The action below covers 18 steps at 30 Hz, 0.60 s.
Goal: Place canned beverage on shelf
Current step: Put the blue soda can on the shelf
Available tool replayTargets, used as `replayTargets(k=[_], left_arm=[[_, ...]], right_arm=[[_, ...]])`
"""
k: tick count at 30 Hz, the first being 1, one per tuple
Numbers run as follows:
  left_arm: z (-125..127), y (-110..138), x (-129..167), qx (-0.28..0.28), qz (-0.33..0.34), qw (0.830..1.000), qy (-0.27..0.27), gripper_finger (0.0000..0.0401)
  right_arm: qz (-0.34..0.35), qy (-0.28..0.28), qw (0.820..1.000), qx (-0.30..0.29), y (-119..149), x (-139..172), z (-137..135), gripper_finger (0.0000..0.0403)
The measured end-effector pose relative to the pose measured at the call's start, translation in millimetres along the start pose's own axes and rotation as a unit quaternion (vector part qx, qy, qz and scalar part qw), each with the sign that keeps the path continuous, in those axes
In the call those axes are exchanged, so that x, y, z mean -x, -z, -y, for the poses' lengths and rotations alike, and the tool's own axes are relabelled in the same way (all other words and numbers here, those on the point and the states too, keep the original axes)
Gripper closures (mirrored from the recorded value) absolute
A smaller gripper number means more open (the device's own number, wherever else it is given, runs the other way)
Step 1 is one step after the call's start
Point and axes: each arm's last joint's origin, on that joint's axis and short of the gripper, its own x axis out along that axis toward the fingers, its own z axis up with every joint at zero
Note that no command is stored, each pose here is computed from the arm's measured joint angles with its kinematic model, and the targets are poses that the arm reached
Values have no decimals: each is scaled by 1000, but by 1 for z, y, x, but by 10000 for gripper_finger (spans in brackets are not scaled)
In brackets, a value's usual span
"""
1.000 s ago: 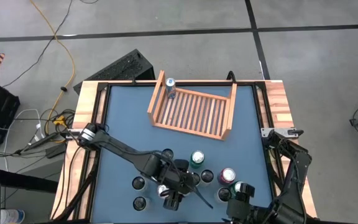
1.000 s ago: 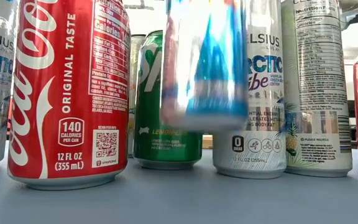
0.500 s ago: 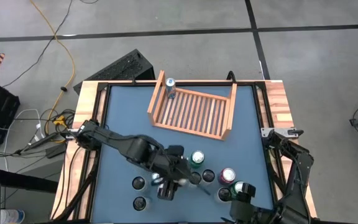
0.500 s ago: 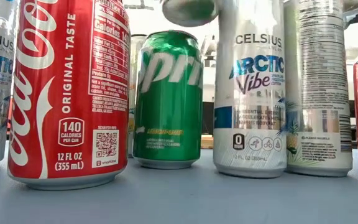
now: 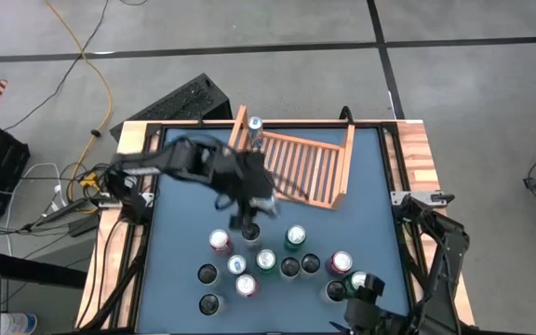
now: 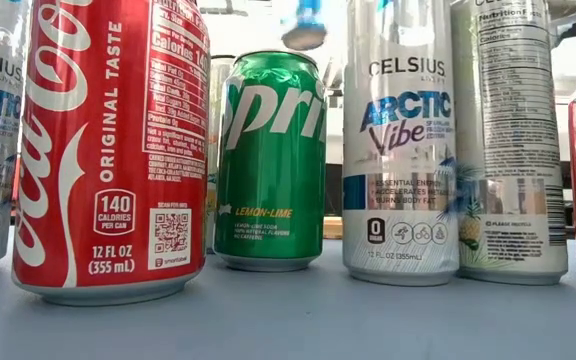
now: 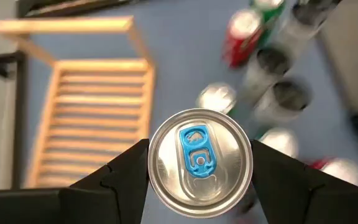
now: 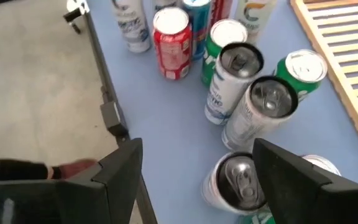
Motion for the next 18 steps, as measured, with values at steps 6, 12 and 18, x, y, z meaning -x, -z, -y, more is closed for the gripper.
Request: replayTargets(k=[6, 12, 18], left_arm=[[-73, 20, 20, 1, -1, 1000, -13, 177], [-137, 44, 22, -12, 2, 1000, -10, 174], [-191, 77, 4, 55, 25, 998, 28, 176]], right_arm=[[6, 28, 999, -46, -22, -21, 7, 111], [9, 53, 996, -71, -40, -38, 15, 111], [10, 71, 993, -90, -54, -52, 23, 111]])
